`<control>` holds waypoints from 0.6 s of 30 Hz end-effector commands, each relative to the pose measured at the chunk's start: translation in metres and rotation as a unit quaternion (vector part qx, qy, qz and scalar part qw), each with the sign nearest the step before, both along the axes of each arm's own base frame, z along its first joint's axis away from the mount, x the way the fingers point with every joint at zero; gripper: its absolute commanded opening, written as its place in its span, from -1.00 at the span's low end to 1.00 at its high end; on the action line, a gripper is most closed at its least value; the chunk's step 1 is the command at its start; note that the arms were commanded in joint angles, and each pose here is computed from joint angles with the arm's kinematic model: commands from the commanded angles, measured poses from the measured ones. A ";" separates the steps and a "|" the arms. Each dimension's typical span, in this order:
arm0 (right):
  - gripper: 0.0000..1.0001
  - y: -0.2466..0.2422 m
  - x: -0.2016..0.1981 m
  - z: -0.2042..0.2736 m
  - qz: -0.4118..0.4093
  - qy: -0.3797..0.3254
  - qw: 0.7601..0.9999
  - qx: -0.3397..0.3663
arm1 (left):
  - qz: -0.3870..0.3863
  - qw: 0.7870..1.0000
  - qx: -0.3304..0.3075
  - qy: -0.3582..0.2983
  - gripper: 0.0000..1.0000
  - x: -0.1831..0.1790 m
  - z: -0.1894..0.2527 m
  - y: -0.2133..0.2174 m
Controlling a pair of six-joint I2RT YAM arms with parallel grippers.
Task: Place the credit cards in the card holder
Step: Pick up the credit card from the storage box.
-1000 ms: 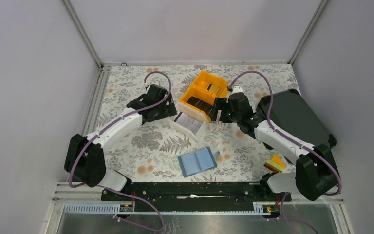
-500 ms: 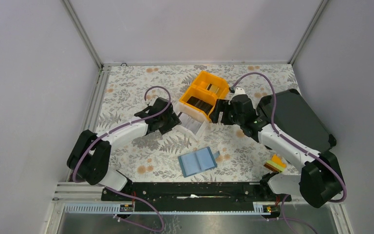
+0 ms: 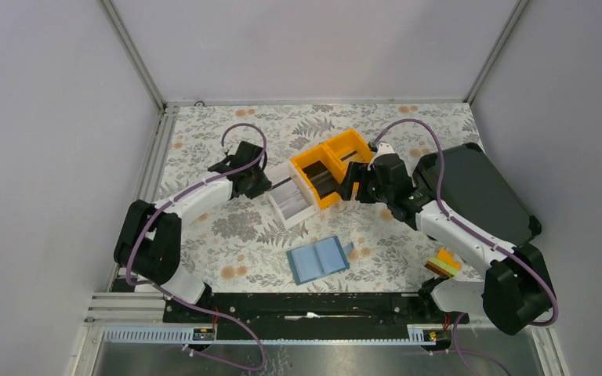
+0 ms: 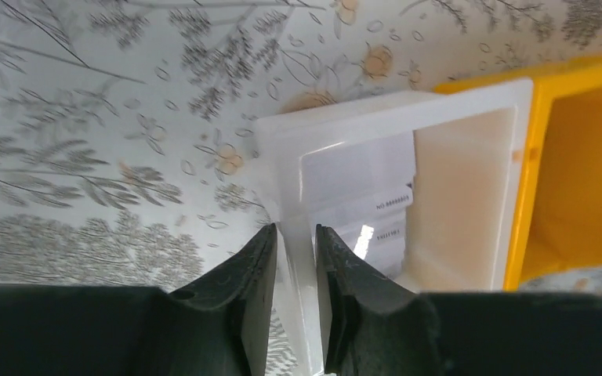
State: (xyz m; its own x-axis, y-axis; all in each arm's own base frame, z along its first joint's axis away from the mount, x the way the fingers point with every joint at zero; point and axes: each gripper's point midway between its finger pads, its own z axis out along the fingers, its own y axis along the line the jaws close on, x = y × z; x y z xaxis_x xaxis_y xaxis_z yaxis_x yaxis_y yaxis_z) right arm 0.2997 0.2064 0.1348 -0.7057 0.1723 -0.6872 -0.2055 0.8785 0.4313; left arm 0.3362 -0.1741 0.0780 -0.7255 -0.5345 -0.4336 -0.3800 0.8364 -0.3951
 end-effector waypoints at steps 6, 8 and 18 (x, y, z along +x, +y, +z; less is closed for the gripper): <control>0.66 0.007 -0.001 0.005 0.021 -0.009 1.000 0.016 | -0.065 0.992 0.111 0.002 -0.72 0.025 0.014 0.043; 0.63 0.014 -0.003 0.009 0.055 -0.019 0.998 0.019 | -0.082 0.989 0.126 0.000 -0.82 0.030 0.014 0.046; 0.60 0.000 0.011 0.015 0.019 -0.034 0.999 -0.016 | -0.106 0.967 0.230 -0.028 -0.55 0.058 0.035 0.071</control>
State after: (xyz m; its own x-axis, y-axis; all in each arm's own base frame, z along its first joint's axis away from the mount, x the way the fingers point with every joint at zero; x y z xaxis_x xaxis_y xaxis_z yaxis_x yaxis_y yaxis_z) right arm 0.2964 0.2108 0.1351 -0.6978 0.0995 -0.7094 -0.2882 0.8676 0.4053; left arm 0.3728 -0.1237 0.0836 -0.8118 -0.2033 -0.5474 -0.1863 0.9786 -0.0873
